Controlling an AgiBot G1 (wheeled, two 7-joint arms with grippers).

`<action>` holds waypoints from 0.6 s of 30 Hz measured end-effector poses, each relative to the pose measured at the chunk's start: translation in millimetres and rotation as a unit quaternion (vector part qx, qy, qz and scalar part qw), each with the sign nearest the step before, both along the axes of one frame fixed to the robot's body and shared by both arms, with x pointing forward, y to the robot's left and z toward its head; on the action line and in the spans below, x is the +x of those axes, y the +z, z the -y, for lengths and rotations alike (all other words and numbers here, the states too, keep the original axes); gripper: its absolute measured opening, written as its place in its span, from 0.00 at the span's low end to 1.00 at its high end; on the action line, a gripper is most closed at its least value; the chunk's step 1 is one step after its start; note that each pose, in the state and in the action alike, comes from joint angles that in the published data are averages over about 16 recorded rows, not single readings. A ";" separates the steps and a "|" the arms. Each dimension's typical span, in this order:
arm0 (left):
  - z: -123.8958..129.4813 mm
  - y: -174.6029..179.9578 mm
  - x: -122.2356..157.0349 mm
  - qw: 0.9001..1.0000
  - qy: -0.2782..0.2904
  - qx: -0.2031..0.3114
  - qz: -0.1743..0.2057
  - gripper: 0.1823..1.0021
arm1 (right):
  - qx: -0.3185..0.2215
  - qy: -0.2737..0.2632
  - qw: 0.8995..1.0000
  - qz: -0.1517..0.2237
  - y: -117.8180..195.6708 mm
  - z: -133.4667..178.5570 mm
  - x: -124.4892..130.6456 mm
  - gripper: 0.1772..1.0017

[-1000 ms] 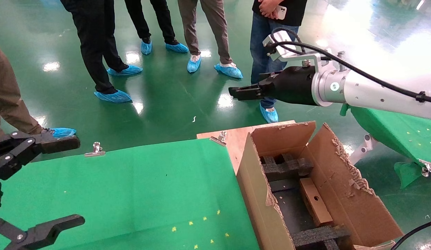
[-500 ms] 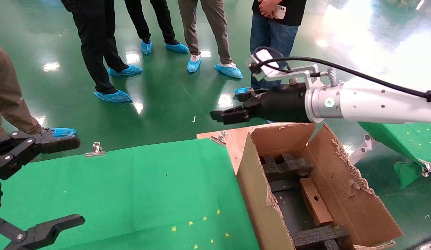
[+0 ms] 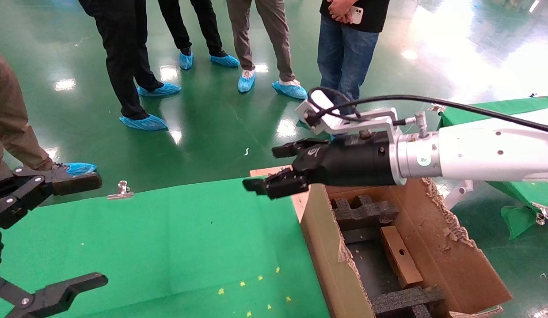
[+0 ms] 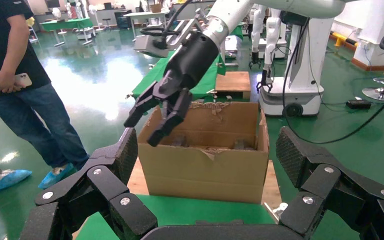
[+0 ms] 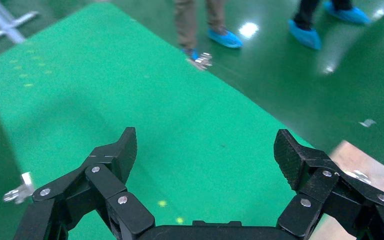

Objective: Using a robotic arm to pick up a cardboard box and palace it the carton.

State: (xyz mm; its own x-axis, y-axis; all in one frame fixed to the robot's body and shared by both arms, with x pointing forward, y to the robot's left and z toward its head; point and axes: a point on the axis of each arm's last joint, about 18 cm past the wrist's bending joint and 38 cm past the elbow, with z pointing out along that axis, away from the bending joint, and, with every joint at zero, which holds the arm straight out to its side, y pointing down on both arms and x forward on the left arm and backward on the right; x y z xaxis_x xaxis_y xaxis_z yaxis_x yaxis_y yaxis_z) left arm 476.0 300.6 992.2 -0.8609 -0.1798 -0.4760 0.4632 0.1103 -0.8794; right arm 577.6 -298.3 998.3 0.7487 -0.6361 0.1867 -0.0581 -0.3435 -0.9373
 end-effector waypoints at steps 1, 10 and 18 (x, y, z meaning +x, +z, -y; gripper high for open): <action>0.0 0.0 0.0 1.000 0.000 0.000 0.000 1.00 | 0.001 0.010 1.000 0.002 -1.0 -1.1 -2.6 1.00; 0.0 0.0 0.0 1.000 0.000 0.000 0.000 1.00 | 0.010 0.103 0.994 0.031 -6.5 -7.9 -28.2 1.00; 0.0 0.0 0.0 1.000 0.000 0.000 0.000 1.00 | 0.025 0.181 0.980 0.079 -7.8 -8.3 -54.3 1.00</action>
State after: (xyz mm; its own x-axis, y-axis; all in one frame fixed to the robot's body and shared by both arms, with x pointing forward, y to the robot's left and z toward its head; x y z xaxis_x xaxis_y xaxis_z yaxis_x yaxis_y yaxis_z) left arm 476.0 300.6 992.2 -0.8609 -0.1798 -0.4760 0.4632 0.1103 -0.8794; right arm 523.4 -289.9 990.6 0.8916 -0.3451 0.2931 0.2055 -0.2683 -0.9411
